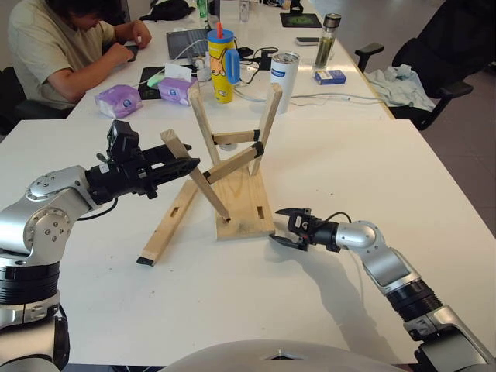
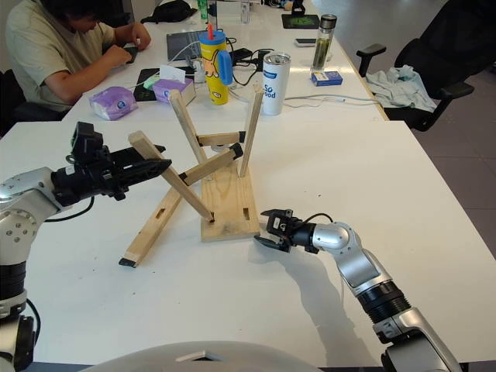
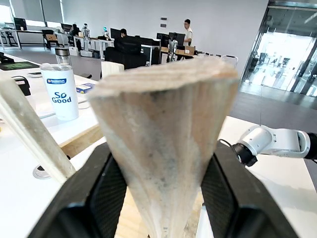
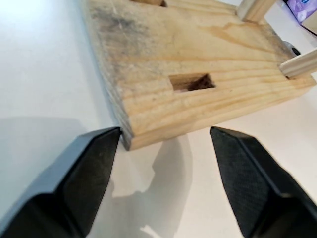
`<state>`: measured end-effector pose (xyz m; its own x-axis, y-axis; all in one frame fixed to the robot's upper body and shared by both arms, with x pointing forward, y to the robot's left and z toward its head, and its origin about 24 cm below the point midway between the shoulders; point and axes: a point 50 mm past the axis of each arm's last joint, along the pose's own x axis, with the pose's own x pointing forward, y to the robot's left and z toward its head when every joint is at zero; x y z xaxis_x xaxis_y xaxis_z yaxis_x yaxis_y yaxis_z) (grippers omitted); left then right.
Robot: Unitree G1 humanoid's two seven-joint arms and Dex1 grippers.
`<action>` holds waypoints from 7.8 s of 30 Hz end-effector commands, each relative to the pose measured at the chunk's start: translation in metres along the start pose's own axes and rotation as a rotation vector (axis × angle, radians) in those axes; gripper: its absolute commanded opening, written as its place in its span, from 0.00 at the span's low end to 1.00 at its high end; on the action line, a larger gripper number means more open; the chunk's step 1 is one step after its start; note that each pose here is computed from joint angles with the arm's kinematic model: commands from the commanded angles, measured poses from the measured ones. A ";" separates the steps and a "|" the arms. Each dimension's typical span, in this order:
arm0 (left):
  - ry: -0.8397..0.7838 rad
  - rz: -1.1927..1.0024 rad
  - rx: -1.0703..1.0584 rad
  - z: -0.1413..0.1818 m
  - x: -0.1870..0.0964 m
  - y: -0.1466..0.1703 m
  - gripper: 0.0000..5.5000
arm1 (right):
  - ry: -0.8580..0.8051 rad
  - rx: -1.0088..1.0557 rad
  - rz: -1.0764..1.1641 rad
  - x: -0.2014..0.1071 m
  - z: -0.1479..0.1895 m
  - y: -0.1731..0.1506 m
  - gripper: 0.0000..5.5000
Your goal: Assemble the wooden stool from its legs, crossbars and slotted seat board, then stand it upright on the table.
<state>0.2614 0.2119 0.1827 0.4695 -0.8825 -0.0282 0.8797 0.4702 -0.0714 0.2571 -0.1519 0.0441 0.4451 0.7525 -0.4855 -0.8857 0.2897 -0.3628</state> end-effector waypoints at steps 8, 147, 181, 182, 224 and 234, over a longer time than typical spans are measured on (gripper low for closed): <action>0.127 -0.095 0.090 -0.010 0.006 0.008 0.37 | -0.004 0.024 0.059 0.006 0.002 0.002 0.61; -0.527 -0.261 -0.047 0.110 0.047 -0.097 0.37 | -0.233 0.687 -0.359 -0.052 -0.010 -0.024 0.61; -0.084 -0.408 -0.496 -0.063 0.084 -0.113 0.37 | -0.731 1.044 0.494 -0.147 0.076 -0.047 0.87; -0.081 -0.413 -0.500 -0.063 0.083 -0.113 0.37 | -0.731 1.047 0.498 -0.147 0.076 -0.047 0.82; 0.571 -0.041 0.061 -0.175 0.065 -0.080 0.65 | -0.553 0.570 0.240 -0.087 0.057 -0.122 0.38; 0.716 -0.065 0.037 -0.194 0.049 -0.077 0.65 | -0.378 0.356 0.279 -0.075 0.059 -0.132 0.38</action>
<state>0.2220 0.1056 0.0369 0.3306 -0.8184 -0.4701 0.9362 0.3474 0.0537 0.3269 -0.2151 0.1673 0.1710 0.9789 -0.1115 -0.9752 0.1843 0.1222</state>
